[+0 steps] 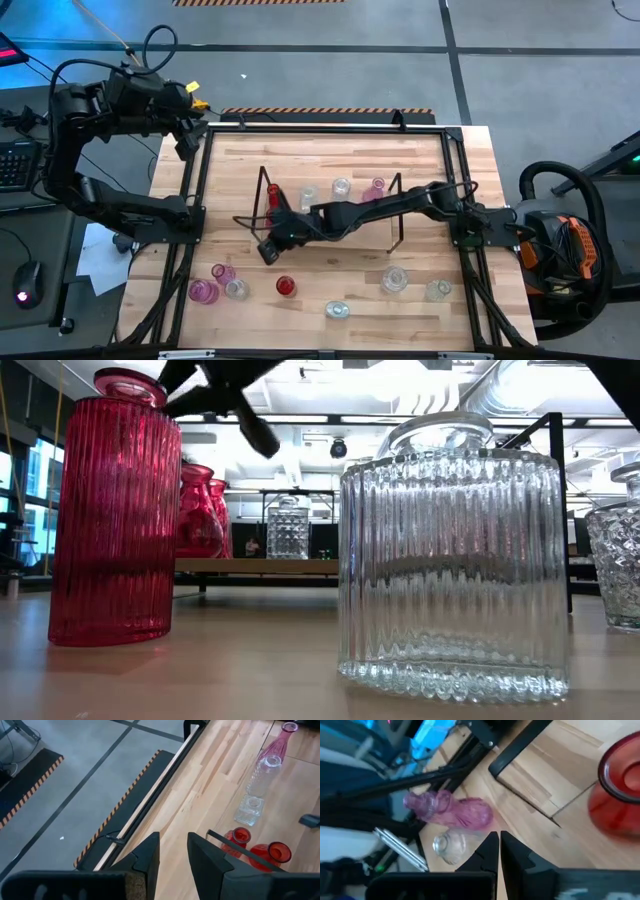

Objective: Sort vases onto shelf
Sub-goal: Put the red vase aligned with the other red vase on the shelf

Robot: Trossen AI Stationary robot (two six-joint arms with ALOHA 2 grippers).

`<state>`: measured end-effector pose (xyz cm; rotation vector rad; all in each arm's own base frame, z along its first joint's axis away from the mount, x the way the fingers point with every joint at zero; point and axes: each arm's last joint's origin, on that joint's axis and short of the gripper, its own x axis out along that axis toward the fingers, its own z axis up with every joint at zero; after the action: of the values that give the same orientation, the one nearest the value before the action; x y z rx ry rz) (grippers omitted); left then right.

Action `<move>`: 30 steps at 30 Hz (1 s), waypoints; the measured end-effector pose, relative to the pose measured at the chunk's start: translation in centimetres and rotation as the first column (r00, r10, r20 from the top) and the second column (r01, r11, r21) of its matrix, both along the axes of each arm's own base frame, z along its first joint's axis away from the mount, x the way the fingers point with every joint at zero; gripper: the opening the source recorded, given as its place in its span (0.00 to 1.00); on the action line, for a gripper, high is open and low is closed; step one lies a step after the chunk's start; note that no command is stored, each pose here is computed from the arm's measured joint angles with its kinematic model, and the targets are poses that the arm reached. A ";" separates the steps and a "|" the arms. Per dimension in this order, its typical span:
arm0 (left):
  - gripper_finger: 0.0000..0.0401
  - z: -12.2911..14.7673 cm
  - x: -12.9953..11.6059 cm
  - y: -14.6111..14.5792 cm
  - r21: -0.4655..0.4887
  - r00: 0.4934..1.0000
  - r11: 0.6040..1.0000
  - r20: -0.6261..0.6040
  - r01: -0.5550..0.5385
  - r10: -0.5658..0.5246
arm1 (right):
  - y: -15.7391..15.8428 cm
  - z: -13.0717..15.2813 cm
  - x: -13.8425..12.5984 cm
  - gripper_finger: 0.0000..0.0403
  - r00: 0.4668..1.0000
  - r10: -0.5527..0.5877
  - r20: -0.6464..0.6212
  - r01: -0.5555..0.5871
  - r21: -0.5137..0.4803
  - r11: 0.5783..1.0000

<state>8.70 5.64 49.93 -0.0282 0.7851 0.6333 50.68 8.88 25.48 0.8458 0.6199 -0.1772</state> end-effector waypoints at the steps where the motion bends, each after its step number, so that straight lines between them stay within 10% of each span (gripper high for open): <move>1: 0.22 0.0 0.0 0.0 0.000 1.000 1.000 0.000 0.001 -0.001 | 0.0 -0.3 0.1 0.00 1.000 -0.016 0.007 0.016 0.015 1.000; 30: 0.22 0.0 0.0 0.0 0.000 1.000 1.000 0.000 0.001 -0.001 | -1.1 -2.2 -0.5 0.00 0.964 -0.247 -0.100 0.253 0.055 0.966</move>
<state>8.71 5.63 49.93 -0.0281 0.7850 0.6321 50.15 7.74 23.27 0.9851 0.6069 -0.4286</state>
